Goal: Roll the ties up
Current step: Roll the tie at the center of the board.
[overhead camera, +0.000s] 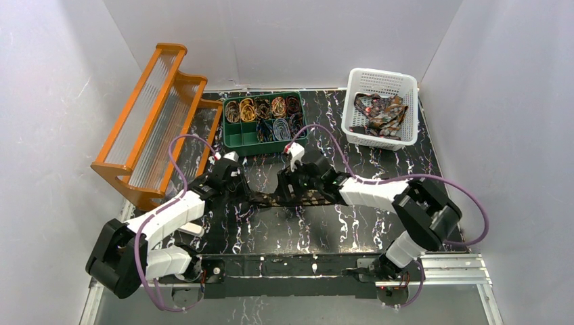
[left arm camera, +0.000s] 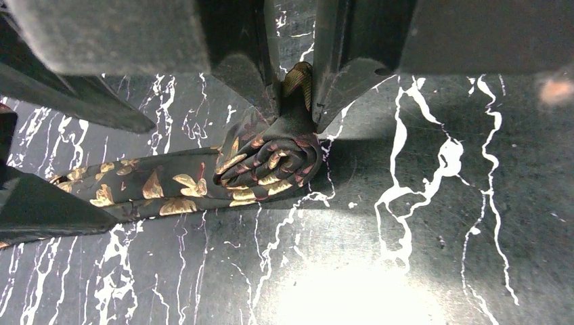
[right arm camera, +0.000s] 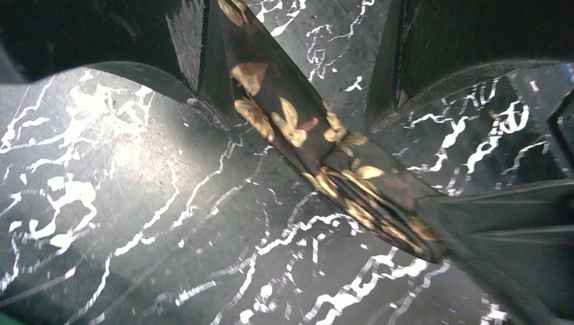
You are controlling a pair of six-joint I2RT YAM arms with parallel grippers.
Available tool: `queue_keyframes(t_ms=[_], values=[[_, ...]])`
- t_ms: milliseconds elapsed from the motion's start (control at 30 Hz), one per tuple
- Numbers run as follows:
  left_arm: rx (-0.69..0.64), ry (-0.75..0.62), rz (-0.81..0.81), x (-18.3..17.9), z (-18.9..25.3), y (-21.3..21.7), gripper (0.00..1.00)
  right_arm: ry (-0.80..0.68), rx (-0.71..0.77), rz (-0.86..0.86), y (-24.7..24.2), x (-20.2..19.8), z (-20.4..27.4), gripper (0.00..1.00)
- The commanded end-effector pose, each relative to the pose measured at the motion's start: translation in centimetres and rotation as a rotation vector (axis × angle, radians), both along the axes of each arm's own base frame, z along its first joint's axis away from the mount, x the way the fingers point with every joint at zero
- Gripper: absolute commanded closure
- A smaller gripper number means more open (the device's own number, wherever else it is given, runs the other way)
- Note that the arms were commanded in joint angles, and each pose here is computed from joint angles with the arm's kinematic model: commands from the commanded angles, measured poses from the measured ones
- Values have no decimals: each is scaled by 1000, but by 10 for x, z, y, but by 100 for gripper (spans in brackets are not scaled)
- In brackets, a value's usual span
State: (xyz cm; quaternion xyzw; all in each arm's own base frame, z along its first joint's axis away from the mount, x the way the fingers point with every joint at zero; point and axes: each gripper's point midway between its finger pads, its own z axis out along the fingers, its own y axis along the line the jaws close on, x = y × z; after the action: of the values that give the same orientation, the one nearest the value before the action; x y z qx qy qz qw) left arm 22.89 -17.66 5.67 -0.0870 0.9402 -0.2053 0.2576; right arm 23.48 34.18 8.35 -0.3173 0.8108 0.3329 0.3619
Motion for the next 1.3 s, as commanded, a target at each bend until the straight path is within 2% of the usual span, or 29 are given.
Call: queue_keyframes(t_ms=[0, 267, 700, 867, 1033, 1267], values=[[61, -24, 16, 6, 8, 9, 96, 133, -144, -59, -14, -3, -37, 21], [121, -18, 4, 9, 10, 14, 98, 249, -208, -72, -15, -10, -63, 22], [234, -20, 2, 12, 16, 21, 100, 442, -84, -127, -6, -35, -57, 25], [311, -23, -83, 7, 19, 17, 100, 435, -84, -130, -4, -32, -54, 25], [421, -67, -86, 10, 29, 17, 100, 422, -60, -124, 0, -30, -42, 24], [630, -107, -77, 13, 36, 21, 100, 346, -37, -285, -15, -9, -19, 20]])
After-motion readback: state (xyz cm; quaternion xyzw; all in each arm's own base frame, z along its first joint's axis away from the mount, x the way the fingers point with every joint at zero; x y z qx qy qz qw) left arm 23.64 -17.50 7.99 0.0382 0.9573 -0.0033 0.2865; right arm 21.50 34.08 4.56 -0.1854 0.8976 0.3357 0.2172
